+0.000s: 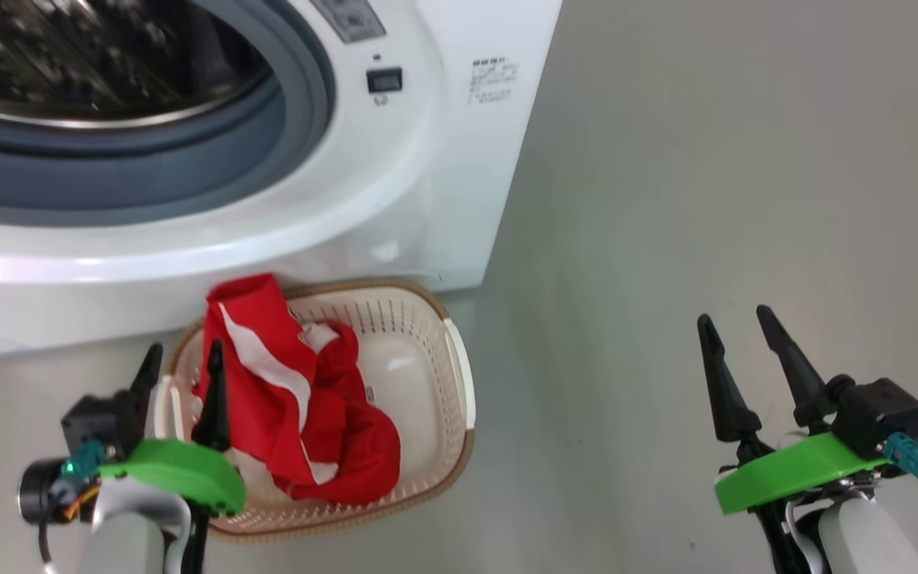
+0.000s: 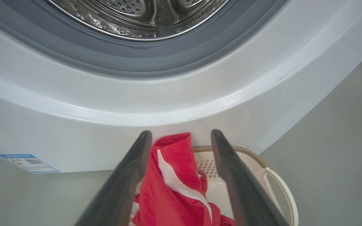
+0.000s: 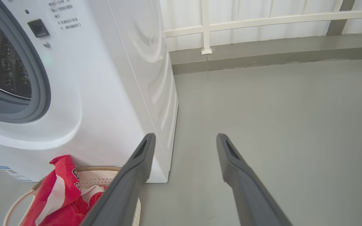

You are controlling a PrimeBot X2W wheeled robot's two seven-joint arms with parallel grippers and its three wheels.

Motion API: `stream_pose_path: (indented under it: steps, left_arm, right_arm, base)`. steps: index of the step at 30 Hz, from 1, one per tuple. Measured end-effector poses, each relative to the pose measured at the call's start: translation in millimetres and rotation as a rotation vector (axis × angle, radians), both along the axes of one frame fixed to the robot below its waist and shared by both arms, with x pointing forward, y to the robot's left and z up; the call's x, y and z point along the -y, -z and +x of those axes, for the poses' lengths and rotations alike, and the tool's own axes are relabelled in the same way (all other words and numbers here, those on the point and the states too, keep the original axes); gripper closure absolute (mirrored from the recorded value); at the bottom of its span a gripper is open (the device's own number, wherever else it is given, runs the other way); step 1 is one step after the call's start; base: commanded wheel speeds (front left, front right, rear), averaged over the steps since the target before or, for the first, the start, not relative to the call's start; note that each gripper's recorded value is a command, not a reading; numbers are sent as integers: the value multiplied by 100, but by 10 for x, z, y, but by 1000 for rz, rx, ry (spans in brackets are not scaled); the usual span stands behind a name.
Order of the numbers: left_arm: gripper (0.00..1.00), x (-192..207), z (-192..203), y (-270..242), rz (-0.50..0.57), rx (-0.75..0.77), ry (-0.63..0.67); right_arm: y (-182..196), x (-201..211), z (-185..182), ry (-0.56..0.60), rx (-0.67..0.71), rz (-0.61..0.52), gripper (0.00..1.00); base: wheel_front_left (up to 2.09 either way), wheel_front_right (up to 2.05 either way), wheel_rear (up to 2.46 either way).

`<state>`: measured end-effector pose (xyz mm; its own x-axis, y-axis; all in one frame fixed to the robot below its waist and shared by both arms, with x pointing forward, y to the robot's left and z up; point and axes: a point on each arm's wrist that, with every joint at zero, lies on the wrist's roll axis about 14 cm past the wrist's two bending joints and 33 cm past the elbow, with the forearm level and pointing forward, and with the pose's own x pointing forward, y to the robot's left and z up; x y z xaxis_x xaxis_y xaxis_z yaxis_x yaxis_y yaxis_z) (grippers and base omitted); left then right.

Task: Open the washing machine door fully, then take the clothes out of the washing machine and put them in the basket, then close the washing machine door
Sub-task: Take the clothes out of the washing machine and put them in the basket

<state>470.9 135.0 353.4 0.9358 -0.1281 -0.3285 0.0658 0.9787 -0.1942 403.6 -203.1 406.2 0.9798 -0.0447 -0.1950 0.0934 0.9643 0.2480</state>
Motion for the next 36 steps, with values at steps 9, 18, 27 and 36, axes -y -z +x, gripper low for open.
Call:
stream_pose_path:
  steps: [9, 18, 27, 36]
  left_arm:
    - [0, -99, -182, -489, 20, 129, -6]
    - [0, -226, -462, -829, 28, 219, -32]
    - [0, -382, -720, -984, 44, 263, -66]
    - [0, -534, -951, -978, 40, 257, -120]
  right_arm:
    - [-182, -33, -194, -9, 37, -8, 0]
    - [-282, -64, -396, -15, 59, -8, 0]
    - [-292, -37, -550, -5, 58, -11, 0]
    - [-255, -27, -639, -5, 44, -25, 0]
  base:
    - [0, 0, 0]
    - [0, 0, 0]
    - [0, 0, 0]
    - [0, 0, 0]
